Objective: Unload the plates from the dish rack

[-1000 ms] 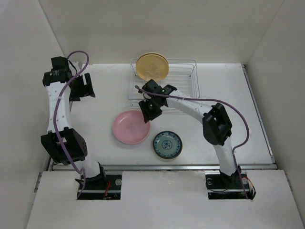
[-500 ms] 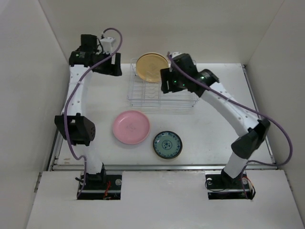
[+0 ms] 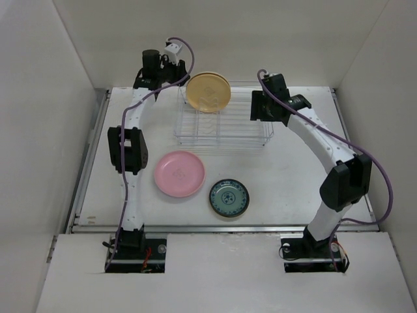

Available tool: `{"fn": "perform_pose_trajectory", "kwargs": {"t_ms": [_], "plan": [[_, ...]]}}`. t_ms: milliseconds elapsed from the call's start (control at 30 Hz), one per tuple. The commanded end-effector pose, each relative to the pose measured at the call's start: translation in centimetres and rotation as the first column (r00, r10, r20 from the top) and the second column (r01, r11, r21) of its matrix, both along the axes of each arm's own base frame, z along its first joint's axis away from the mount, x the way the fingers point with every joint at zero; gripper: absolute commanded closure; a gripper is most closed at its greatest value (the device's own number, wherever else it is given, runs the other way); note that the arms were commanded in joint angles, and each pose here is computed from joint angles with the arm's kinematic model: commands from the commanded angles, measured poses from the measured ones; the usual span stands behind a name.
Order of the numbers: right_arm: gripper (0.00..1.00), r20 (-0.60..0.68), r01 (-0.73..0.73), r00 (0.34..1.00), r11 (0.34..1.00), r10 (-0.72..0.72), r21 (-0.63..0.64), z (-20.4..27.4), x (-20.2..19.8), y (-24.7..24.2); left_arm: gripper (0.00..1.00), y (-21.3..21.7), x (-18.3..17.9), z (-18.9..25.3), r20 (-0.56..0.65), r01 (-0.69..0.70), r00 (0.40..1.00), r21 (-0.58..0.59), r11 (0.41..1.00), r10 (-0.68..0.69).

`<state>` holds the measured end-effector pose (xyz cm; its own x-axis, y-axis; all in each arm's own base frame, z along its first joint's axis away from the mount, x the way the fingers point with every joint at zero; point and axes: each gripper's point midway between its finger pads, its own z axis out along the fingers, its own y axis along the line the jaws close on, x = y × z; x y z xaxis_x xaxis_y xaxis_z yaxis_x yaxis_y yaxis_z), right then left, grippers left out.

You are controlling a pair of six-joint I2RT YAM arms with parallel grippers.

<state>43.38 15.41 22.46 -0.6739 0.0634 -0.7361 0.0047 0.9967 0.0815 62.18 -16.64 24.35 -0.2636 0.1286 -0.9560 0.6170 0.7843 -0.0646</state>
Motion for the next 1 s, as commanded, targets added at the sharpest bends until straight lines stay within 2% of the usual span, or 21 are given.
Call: {"fn": "perform_pose_trajectory", "kwargs": {"t_ms": [0,233,267,467,500,600,633,867,967], "plan": [[0.32,0.061,-0.035,0.998,0.999,0.032,0.032,1.0,1.4,0.9,0.60,-0.9,2.6,3.9,0.184,0.045,0.982,-0.035,0.998,-0.038],[0.32,0.035,-0.045,0.998,0.999,0.045,0.012,0.4,1.8,0.7,0.74,-0.7,2.9,1.5,0.204,0.075,0.977,-0.019,0.997,-0.069],[0.32,0.026,-0.045,0.999,0.999,0.045,0.009,0.2,2.0,0.7,0.74,-0.9,2.9,0.5,0.198,0.086,0.977,-0.032,0.996,-0.078],[0.32,-0.004,-0.071,0.997,0.997,0.071,0.024,-0.4,1.9,1.4,0.74,-0.3,2.3,1.7,0.185,0.062,0.982,-0.070,0.996,-0.048],[0.32,-0.015,-0.081,0.997,0.996,0.082,0.031,-0.8,1.7,1.6,0.67,-0.1,2.3,1.8,0.197,0.049,0.980,-0.069,0.996,-0.035],[0.33,-0.033,-0.101,0.994,0.993,0.103,0.061,-1.2,1.5,2.3,0.57,1.1,2.2,4.3,0.262,0.011,0.965,-0.045,0.999,0.001],[0.33,-0.034,-0.092,0.995,0.993,0.095,0.070,-1.2,1.5,2.3,0.51,1.5,2.4,5.1,0.289,-0.011,0.957,-0.033,0.999,0.021],[0.35,-0.072,-0.122,0.988,0.982,0.133,0.144,-2.2,0.7,3.7,0.44,2.4,1.7,7.6,0.345,-0.022,0.938,-0.001,1.000,0.021],[0.36,-0.078,-0.132,0.986,0.977,0.147,0.168,-2.4,0.5,4.2,0.46,1.1,0.4,6.6,0.312,0.080,0.947,0.018,0.997,-0.082]]}}
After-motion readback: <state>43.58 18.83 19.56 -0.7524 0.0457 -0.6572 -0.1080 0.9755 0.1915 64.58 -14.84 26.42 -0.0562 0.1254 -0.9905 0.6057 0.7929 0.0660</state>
